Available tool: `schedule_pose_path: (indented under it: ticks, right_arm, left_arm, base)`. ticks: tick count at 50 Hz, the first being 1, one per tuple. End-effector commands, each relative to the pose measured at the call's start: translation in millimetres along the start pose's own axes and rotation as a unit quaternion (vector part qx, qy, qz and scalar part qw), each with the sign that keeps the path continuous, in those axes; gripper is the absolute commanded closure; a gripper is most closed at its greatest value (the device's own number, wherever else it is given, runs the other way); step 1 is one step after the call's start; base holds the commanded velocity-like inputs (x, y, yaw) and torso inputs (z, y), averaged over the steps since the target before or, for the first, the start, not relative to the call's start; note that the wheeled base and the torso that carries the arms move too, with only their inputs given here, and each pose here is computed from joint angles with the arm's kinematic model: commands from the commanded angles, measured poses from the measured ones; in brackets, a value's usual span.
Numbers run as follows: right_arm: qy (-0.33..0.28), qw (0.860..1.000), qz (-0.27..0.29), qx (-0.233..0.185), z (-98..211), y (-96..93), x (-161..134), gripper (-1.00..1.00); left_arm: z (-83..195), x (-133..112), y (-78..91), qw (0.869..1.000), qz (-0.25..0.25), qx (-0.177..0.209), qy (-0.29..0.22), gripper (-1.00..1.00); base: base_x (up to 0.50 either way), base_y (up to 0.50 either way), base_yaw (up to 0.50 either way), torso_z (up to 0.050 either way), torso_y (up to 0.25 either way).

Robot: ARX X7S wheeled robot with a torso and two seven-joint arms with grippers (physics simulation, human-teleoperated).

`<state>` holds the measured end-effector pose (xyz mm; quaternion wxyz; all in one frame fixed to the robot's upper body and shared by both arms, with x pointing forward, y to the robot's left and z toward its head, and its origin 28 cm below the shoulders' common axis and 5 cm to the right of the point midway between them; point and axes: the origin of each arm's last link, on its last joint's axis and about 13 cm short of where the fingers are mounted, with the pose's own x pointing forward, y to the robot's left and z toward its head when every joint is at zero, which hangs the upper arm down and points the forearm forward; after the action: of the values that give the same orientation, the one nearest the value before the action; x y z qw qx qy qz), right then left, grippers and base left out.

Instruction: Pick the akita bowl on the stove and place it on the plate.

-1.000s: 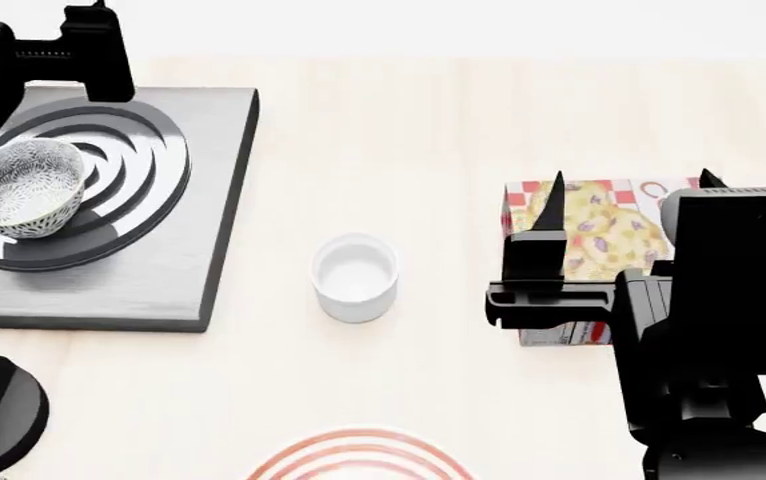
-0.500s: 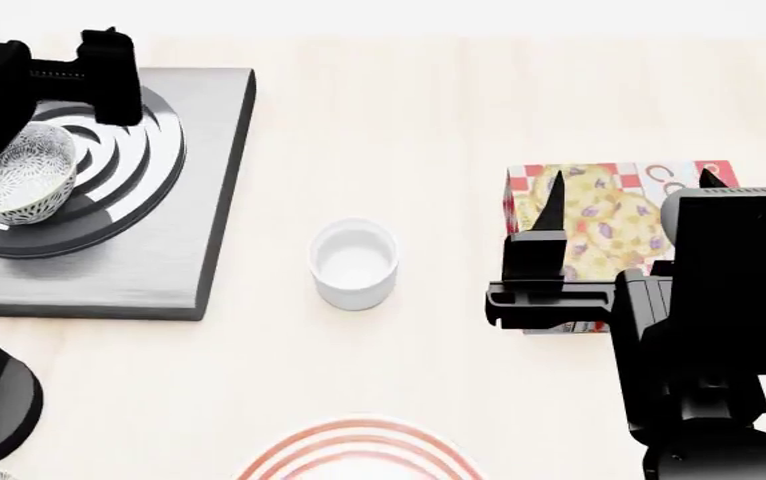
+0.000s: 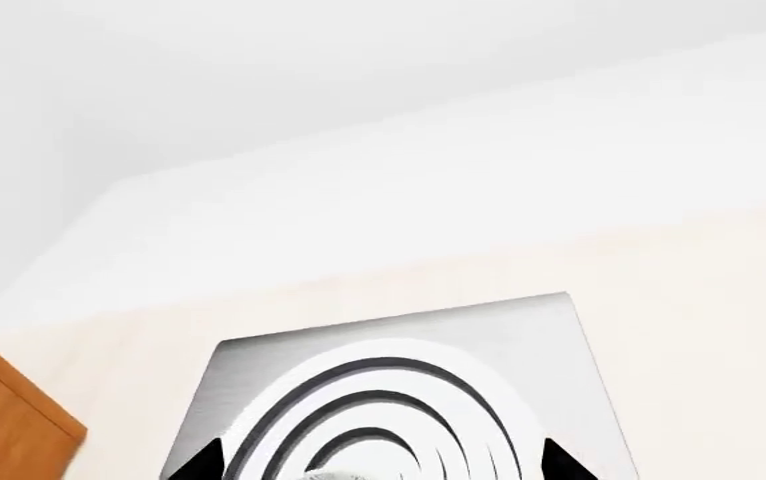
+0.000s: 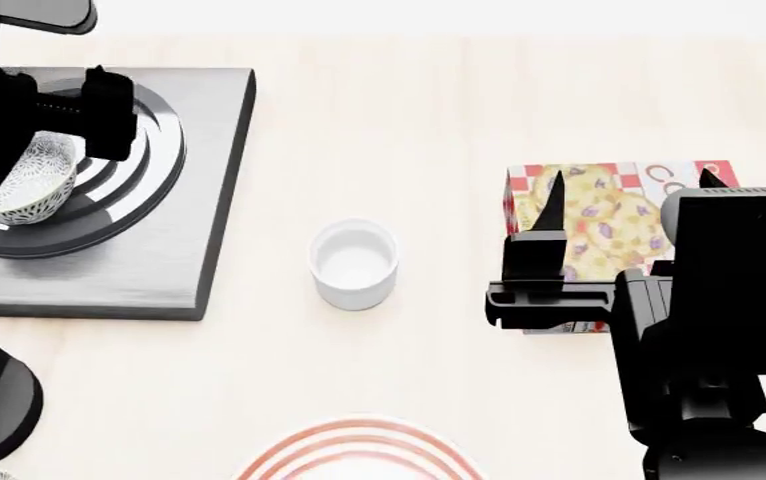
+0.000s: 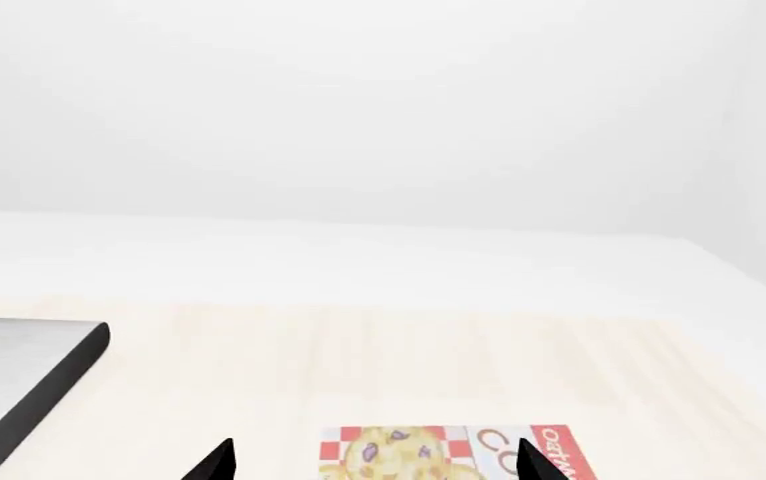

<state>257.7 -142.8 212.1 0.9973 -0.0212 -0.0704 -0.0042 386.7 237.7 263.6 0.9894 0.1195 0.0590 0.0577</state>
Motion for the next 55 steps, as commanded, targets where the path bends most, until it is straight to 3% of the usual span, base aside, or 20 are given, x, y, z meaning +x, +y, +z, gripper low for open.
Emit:
schedule_pose_path:
  ticks: [1,55]
  right_arm:
    - [0.000,1.000,0.000,0.000,0,0.0,0,-1.00]
    - [0.000,1.000,0.000,0.000,0,0.0,0,-1.00]
  left_arm:
    - [-12,1,-2.1,1.000,0.008,0.013,0.018,-1.00]
    - [-43,3,-1.6,0.998,0.022,0.019,0.062,-1.00]
  base:
    - [0.00,0.00,0.00,0.000,0.000]
    - [0.00,0.00,0.00,0.000,0.000]
